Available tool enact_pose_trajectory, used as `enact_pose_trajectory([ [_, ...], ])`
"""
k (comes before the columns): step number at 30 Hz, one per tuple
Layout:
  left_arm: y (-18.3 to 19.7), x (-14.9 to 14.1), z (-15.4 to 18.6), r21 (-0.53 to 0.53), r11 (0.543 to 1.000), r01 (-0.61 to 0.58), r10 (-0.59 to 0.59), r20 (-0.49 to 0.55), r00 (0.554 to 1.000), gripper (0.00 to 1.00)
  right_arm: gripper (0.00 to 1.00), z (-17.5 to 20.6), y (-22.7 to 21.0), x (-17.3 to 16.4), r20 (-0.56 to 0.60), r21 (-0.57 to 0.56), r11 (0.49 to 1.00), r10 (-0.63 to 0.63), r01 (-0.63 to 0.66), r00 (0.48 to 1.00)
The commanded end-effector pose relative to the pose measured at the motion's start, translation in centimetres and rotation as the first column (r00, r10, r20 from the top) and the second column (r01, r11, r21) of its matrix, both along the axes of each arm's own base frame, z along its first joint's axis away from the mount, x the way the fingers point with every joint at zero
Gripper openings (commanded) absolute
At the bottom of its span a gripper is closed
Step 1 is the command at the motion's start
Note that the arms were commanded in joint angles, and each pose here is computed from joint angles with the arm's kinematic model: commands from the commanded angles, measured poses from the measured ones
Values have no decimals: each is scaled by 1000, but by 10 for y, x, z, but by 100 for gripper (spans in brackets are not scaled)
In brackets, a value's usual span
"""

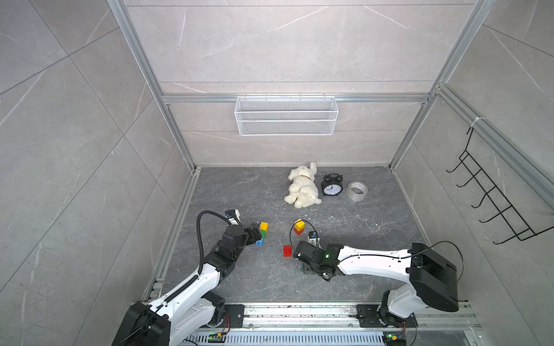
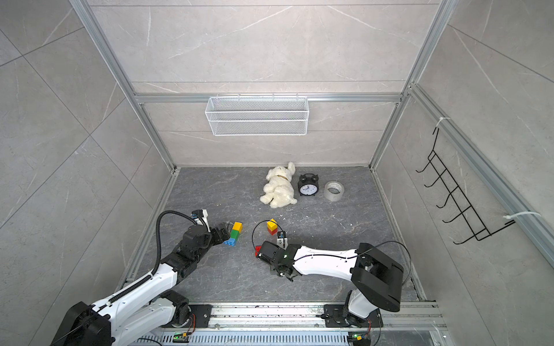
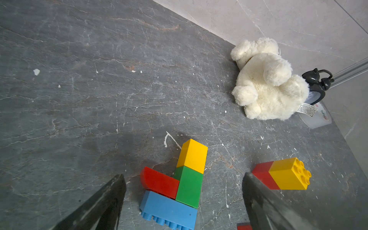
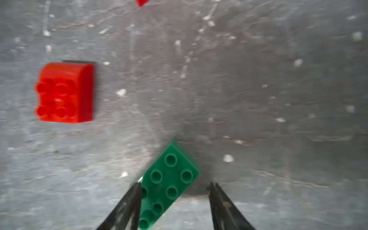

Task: Assemble the letter r with lego
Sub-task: Adjust the lego brick at the center of the board, then pick up the lego brick from the center of the board.

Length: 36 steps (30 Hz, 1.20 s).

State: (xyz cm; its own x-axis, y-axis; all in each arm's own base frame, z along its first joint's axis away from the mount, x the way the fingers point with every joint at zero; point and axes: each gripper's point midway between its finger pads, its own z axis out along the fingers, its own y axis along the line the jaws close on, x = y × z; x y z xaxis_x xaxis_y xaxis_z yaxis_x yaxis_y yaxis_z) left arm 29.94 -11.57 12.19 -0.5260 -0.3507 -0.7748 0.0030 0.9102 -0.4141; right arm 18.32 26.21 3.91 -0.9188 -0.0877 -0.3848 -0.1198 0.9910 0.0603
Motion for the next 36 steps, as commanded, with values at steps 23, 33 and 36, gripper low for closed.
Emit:
enact_pose_trajectory([
  [23,-9,11,19,-31,999,25,-23,40,999,91,61,27,10,3,41,24,999,-44,43,998],
  [33,-14,13,16,-21,998,51,-51,19,999,90,62,9,6,-22,-102,-30,977,-214,212,971],
  [36,-11,11,16,-10,999,40,-39,21,999,90,63,8,19,-18,-96,36,975,-215,219,972],
])
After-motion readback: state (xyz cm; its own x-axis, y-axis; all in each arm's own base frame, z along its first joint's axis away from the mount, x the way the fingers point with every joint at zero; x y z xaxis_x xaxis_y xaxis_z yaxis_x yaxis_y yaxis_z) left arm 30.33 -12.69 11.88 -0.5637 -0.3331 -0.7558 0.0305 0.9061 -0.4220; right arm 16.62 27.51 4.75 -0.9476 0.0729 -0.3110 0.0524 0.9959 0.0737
